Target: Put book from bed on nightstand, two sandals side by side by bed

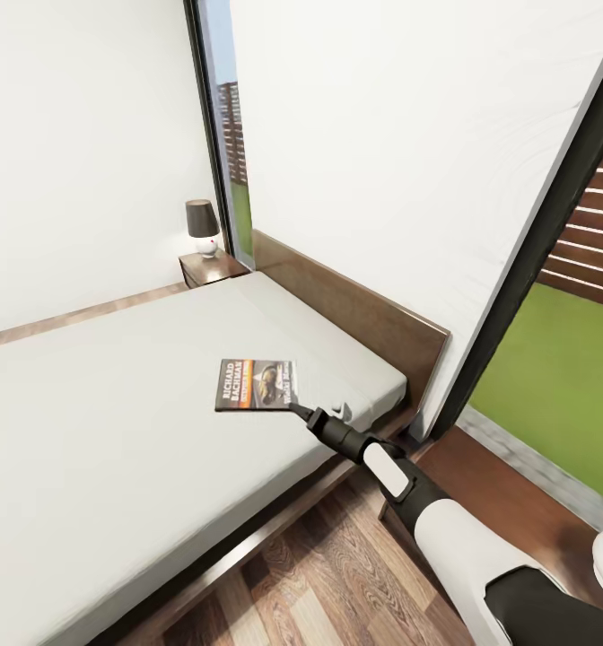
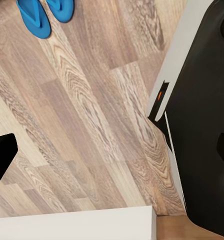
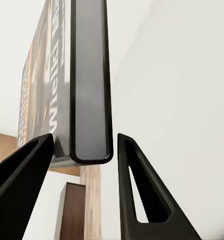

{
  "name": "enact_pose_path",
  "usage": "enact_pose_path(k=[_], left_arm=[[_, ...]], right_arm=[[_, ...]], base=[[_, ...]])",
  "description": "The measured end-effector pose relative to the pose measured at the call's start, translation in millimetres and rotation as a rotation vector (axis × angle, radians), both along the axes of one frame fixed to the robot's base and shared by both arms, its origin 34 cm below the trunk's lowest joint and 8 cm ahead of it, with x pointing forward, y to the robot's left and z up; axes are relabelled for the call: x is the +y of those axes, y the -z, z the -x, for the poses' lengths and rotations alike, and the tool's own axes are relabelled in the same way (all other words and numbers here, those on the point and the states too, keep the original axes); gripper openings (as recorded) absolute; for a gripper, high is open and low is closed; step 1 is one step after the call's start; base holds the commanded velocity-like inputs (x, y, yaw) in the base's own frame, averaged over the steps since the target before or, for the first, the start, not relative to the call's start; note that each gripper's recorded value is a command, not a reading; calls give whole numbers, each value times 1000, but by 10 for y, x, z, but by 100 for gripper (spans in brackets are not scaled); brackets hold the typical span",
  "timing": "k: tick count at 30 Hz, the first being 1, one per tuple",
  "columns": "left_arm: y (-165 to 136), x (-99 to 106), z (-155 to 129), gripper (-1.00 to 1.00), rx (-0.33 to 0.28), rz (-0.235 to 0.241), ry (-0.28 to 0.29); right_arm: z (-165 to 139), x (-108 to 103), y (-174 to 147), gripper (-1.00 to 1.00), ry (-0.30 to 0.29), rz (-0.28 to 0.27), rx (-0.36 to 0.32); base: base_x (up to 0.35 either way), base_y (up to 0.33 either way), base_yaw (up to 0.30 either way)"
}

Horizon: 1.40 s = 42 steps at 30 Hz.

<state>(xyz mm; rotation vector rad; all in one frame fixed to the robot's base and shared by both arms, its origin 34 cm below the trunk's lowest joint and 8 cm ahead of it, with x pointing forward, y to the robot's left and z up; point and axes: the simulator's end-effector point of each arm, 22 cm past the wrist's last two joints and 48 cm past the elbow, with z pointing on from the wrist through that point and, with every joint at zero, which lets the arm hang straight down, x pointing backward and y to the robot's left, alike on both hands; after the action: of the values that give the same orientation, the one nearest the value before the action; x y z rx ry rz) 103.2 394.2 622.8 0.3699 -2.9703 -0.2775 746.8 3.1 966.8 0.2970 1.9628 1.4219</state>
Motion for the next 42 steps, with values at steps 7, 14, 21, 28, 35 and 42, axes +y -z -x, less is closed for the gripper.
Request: enact_pose_path(k=[7, 14, 21, 28, 35, 42], left_arm=[[1, -3, -1, 100, 0, 1, 0], [1, -4, 0, 100, 0, 1, 1], [1, -6, 2, 100, 1, 2, 1], [1, -5, 2, 100, 1, 2, 1], [1, -5, 1, 100, 1, 2, 4], [1, -4, 0, 100, 1, 3, 8]], right_arm=[[8, 9, -13, -100, -6, -1, -7], [6, 12, -57, -100, -9, -16, -21], [-4, 4, -77, -100, -5, -21, -28], [-4, 8, -79, -100, -4, -22, -28], [-6, 8, -78, -100, -3, -22, -28], [-5, 9, -76, -100, -3, -22, -25]], base=[[0, 0, 0], [0, 0, 0], [0, 61, 0], [0, 101, 0], [0, 24, 0], [0, 5, 29]])
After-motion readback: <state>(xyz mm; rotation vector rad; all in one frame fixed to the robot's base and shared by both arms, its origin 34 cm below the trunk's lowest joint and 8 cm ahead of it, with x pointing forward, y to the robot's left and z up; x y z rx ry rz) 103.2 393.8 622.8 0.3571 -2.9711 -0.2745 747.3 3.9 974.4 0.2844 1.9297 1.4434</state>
